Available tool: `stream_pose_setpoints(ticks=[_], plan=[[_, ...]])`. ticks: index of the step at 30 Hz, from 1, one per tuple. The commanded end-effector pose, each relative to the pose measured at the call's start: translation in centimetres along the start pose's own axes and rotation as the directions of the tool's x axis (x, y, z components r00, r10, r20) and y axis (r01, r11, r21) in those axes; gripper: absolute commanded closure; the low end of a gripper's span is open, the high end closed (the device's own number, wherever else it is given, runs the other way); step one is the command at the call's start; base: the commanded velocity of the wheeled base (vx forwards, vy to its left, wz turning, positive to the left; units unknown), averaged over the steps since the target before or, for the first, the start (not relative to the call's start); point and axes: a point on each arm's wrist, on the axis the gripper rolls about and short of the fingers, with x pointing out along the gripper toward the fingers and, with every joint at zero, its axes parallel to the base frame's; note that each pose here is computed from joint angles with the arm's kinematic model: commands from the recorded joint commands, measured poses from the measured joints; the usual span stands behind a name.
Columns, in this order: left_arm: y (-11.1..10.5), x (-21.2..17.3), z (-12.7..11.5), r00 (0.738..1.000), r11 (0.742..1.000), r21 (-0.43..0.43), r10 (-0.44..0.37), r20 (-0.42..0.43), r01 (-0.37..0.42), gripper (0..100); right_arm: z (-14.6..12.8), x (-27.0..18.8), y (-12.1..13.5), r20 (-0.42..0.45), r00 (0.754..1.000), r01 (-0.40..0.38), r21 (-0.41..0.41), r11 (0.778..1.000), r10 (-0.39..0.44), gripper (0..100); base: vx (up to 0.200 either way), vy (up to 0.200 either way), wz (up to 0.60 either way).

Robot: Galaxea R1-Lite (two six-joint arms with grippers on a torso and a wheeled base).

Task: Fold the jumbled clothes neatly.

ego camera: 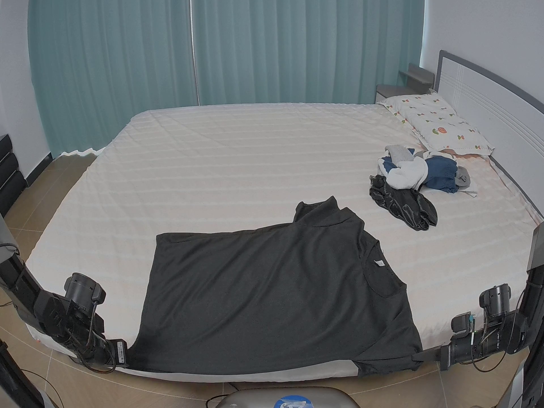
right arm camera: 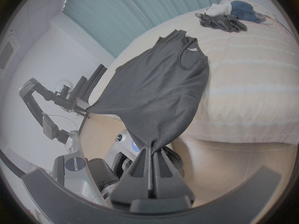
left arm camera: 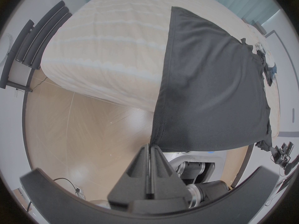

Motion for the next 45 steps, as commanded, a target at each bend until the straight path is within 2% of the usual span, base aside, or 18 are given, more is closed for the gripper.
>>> stream_pose_setpoints(ticks=[1,3,4,9,14,16,17,18,26,32,40,45], plan=[[-0.2,-0.7,1.0,0.998,1.0,-0.016,-0.024,0.06,0.025,100,0.2,-0.3,0.3,0.032,0.999,-0.026,-0.017,1.0,0.026,100,0.0,0.0,0.0],[-0.2,-1.1,1.5,0.995,0.998,-0.049,-0.034,0.092,0.039,100,0.5,-0.2,0.2,0.06,0.998,-0.034,-0.036,0.999,0.036,100,0.0,0.0,0.0],[-0.5,-1.8,2.4,0.988,0.992,-0.104,-0.061,0.142,0.076,100,1.0,-0.1,0.0,0.093,0.995,-0.029,-0.067,0.997,0.035,100,0.0,0.0,0.0],[-0.6,-3.1,4.3,0.96,0.963,-0.197,-0.131,0.248,0.182,100,2.2,0.2,-0.3,0.178,0.983,-0.016,-0.086,0.996,0.031,100,0.0,0.0,0.0],[-0.8,-3.4,5.6,0.92,0.929,-0.254,-0.17,0.354,0.27,100,4.6,0.1,0.1,0.333,0.941,-0.038,-0.048,0.998,0.052,100,0.0,0.0,0.0],[-0.9,-3.7,6.2,0.897,0.908,-0.279,-0.184,0.402,0.311,100,5.2,0.1,0.1,0.369,0.928,-0.046,-0.023,0.999,0.051,100,0.0,0.0,0.0],[-0.9,-3.7,6.2,0.897,0.908,-0.279,-0.184,0.402,0.311,100,5.2,0.1,0.1,0.369,0.928,-0.046,-0.023,0.999,0.051,100,0.0,0.0,0.0],[-1.0,-3.8,6.4,0.886,0.9,-0.286,-0.19,0.423,0.33,100,5.9,0.3,0.0,0.388,0.921,-0.039,-0.011,0.999,0.041,100,0.0,0.0,0.0],[-1.1,-3.8,6.4,0.884,0.899,-0.284,-0.195,0.424,0.334,100,6.1,0.5,0.0,0.394,0.918,-0.037,-0.014,0.999,0.04,100,0.0,0.0,0.0],[-1.3,-2.2,7.6,0.901,0.9,-0.301,-0.185,0.393,0.316,100,6.8,1.4,-0.4,0.396,0.917,-0.038,-0.025,0.999,0.045,100,0.0,0.0,0.0],[-1.7,0.3,9.6,0.919,0.893,-0.335,-0.175,0.354,0.299,100,7.8,4.5,-2.7,0.406,0.912,0.054,0.015,0.998,-0.055,100,0.0,0.0,0.0],[-2.1,1.2,10.8,0.918,0.88,-0.362,-0.176,0.355,0.308,100,8.5,5.6,-3.4,0.419,0.906,0.064,0.004,0.998,-0.059,100,0.0,0.0,0.0]])
